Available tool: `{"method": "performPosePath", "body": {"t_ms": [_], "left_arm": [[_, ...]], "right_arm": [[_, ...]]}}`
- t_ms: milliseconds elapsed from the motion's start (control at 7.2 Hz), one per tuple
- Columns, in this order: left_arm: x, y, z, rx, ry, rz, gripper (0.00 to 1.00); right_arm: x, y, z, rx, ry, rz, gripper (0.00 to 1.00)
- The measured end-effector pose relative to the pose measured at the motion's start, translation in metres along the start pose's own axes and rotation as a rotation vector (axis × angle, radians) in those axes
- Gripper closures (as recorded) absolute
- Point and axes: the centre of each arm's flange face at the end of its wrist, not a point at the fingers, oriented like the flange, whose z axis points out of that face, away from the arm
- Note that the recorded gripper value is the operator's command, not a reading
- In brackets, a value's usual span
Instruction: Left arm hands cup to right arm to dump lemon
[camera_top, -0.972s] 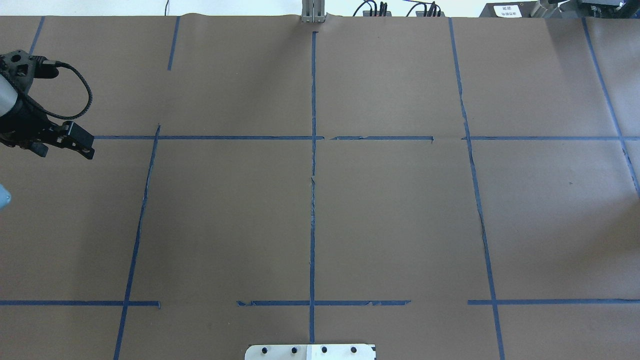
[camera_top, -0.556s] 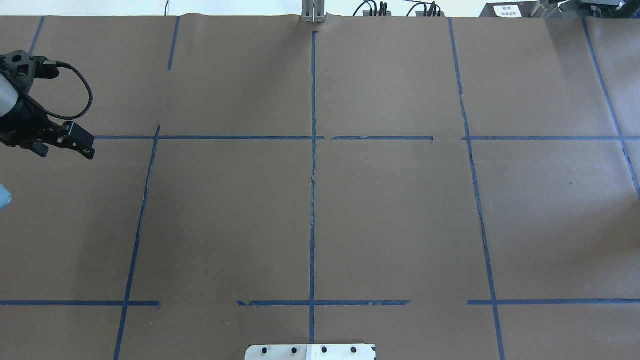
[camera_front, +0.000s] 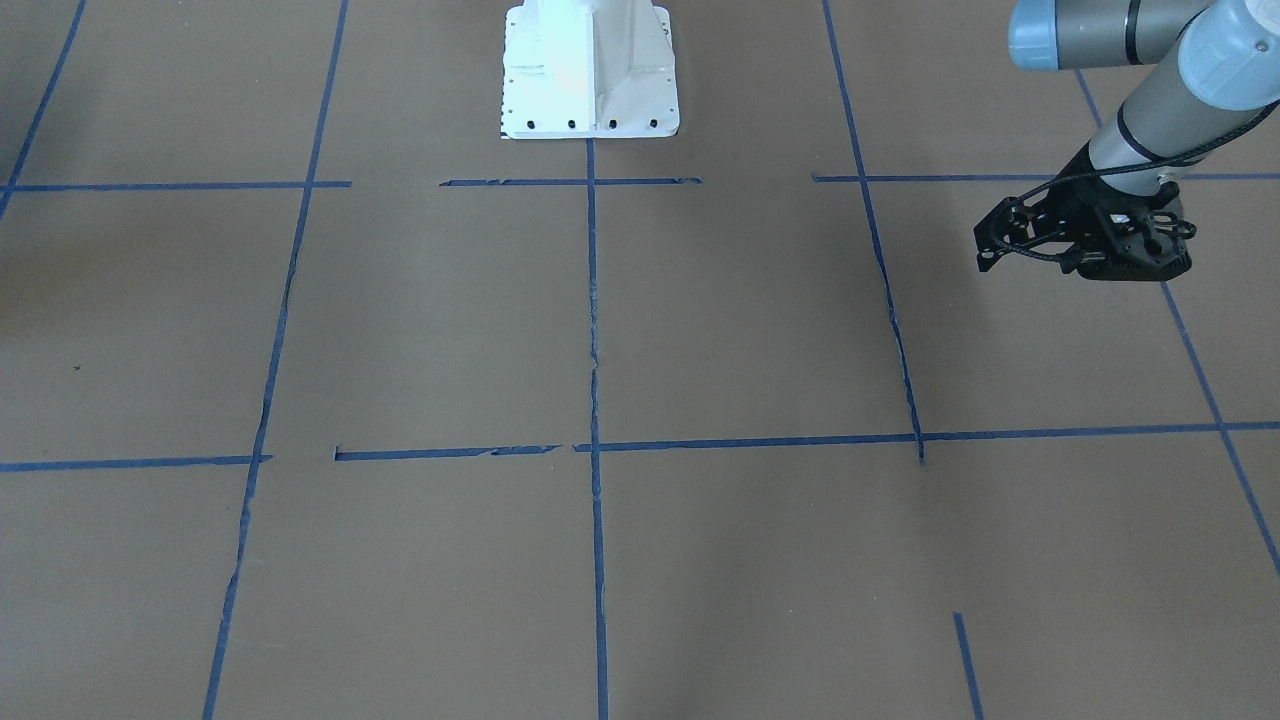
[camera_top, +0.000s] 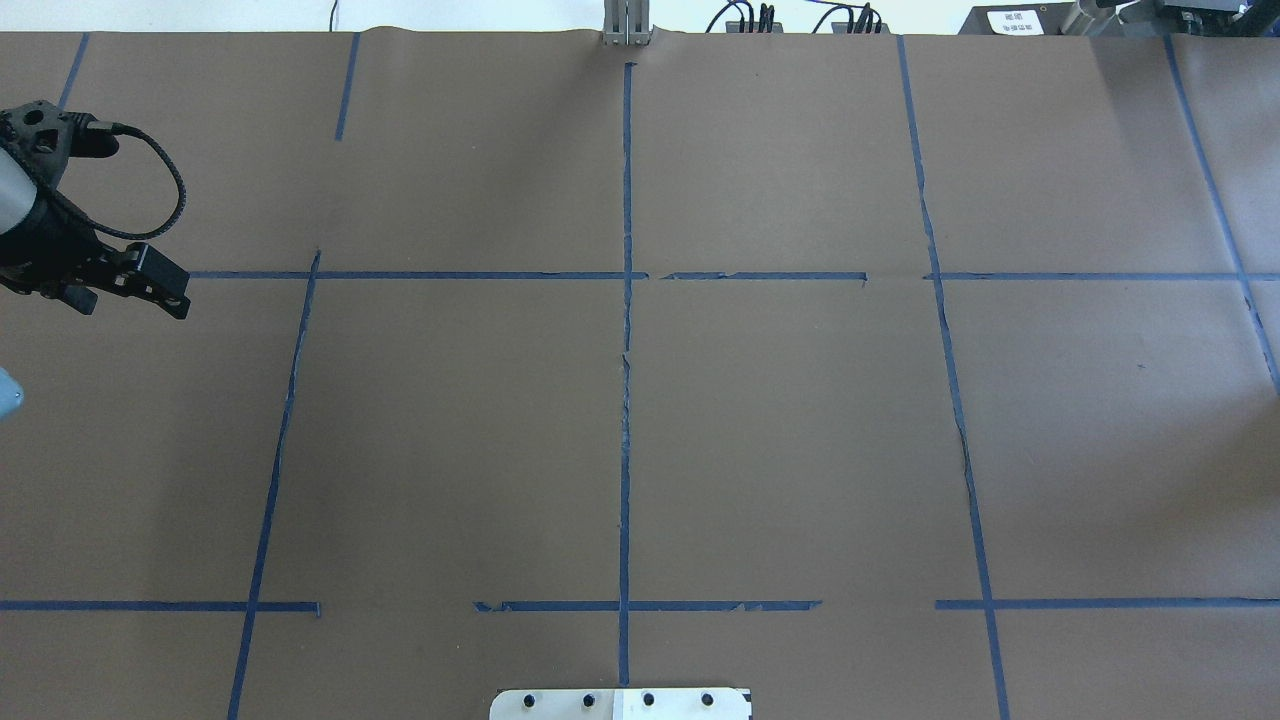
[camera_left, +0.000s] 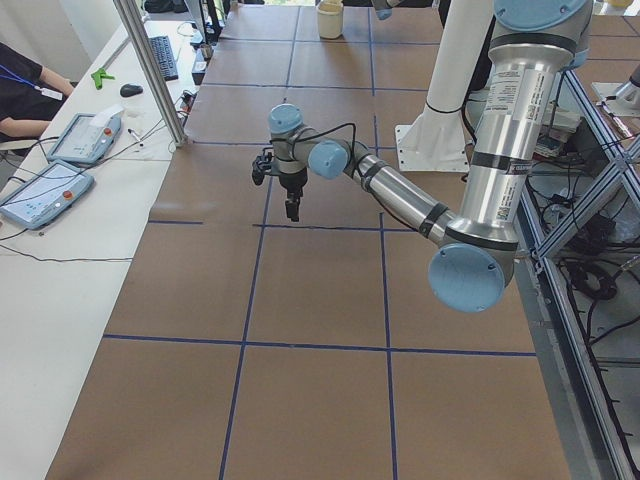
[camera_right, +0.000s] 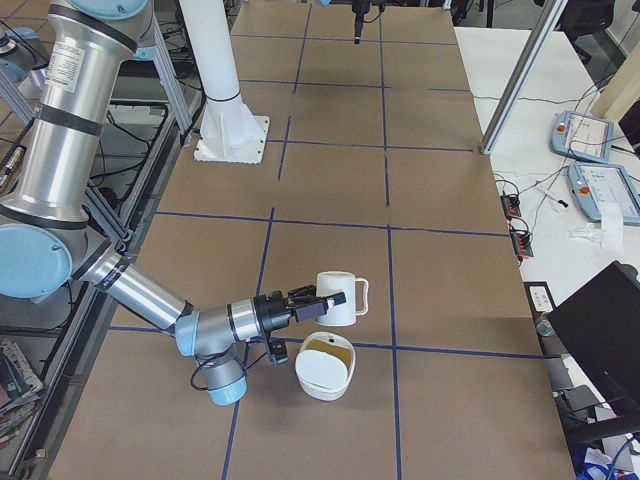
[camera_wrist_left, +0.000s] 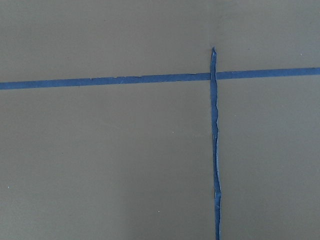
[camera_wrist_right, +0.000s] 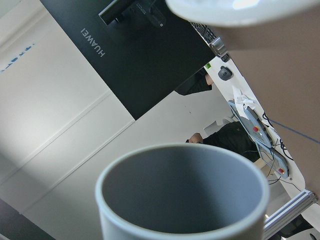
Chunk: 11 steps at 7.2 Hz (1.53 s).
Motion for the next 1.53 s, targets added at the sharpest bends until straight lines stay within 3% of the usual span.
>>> {"method": "performPosePath", "body": {"t_ms": [417, 972, 1250, 1528], "left_arm": [[-0.001, -0.001, 0.003, -0.006, -0.003, -0.003, 0.00], [-0.002, -0.001, 0.004, -0.008, -0.003, -0.005, 0.00], [-0.002, -0.001, 0.004, -0.007, -0.003, -0.005, 0.00], [-0.001, -0.001, 0.003, -0.006, -0.002, -0.005, 0.00]], "right_arm": [[-0.007, 0.010, 0.020, 0.017, 0.051, -0.352, 0.83], [-0.004, 0.035, 0.047, -0.021, 0.191, -0.893, 0.84], [-0.015, 0.064, 0.069, -0.091, 0.269, -1.054, 0.84], [-0.030, 0.119, 0.110, -0.127, 0.359, -1.191, 0.84]]}}
